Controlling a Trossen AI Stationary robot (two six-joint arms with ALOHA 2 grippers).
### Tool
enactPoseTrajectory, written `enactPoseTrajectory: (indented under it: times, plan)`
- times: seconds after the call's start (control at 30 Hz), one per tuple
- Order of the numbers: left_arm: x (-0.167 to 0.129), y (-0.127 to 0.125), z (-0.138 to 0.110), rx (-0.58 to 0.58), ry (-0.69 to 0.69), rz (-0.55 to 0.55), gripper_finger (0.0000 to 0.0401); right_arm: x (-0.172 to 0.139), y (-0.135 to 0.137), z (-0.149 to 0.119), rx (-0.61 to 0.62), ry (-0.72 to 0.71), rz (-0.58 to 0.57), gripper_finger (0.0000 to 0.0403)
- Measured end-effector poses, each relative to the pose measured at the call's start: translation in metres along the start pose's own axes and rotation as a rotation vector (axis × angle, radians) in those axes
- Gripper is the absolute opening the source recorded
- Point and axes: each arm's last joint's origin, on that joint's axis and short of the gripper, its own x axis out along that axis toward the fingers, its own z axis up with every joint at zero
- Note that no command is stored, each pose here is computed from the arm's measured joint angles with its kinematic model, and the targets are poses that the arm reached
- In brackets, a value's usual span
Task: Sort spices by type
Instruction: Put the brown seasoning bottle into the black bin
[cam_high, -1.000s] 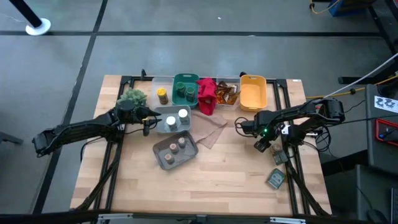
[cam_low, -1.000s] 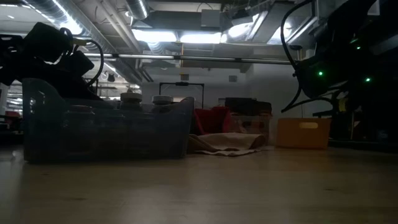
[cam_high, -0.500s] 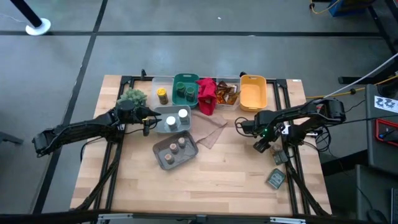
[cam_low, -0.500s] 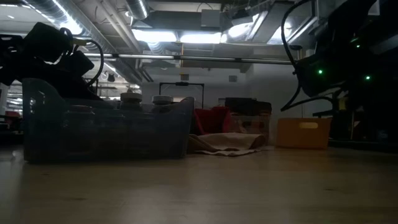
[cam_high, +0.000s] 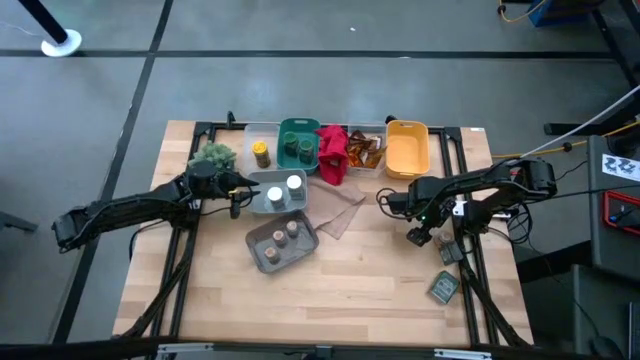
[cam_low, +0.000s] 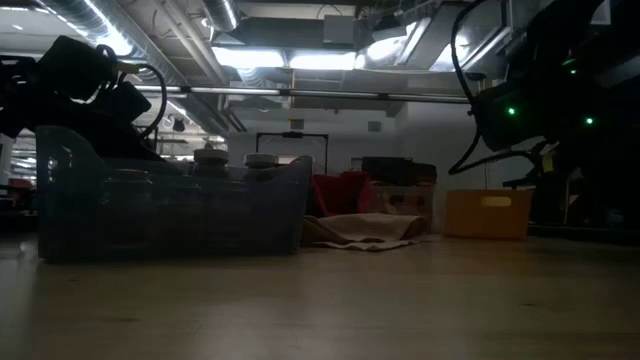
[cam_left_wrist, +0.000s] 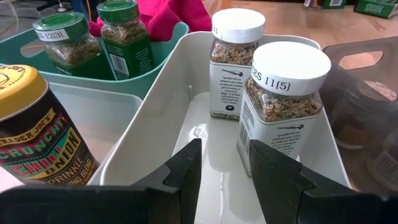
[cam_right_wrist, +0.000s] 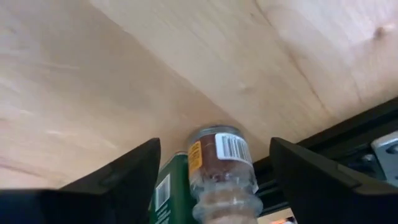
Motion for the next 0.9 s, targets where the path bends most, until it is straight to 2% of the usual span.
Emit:
enactPoseTrajectory:
  times: [0.23,0.4,0.63,0.9]
  plan:
    - [0.0,0.0,0.0,-0.001,0.0,0.001,0.0127,-0.024,0.005,-0.002,-0.038,-0.016,-0.054,0.0303]
    - [0.0,0.0,0.0,-0.018,-0.001,0.002,0.0127,-0.029,0.004,-0.007,-0.032,0.038,-0.105,0.0303]
    - [0.0,0.0,0.0,0.003,0.0,0.001,0.0127,-0.023,0.018,-0.017,-0.11,0.056,-0.13,0.0303]
    - [0.0,0.0,0.0,0.007,0.0,0.0,0.0127,-0.008,0.035,-0.023,-0.173,0.091,-0.229,0.0303]
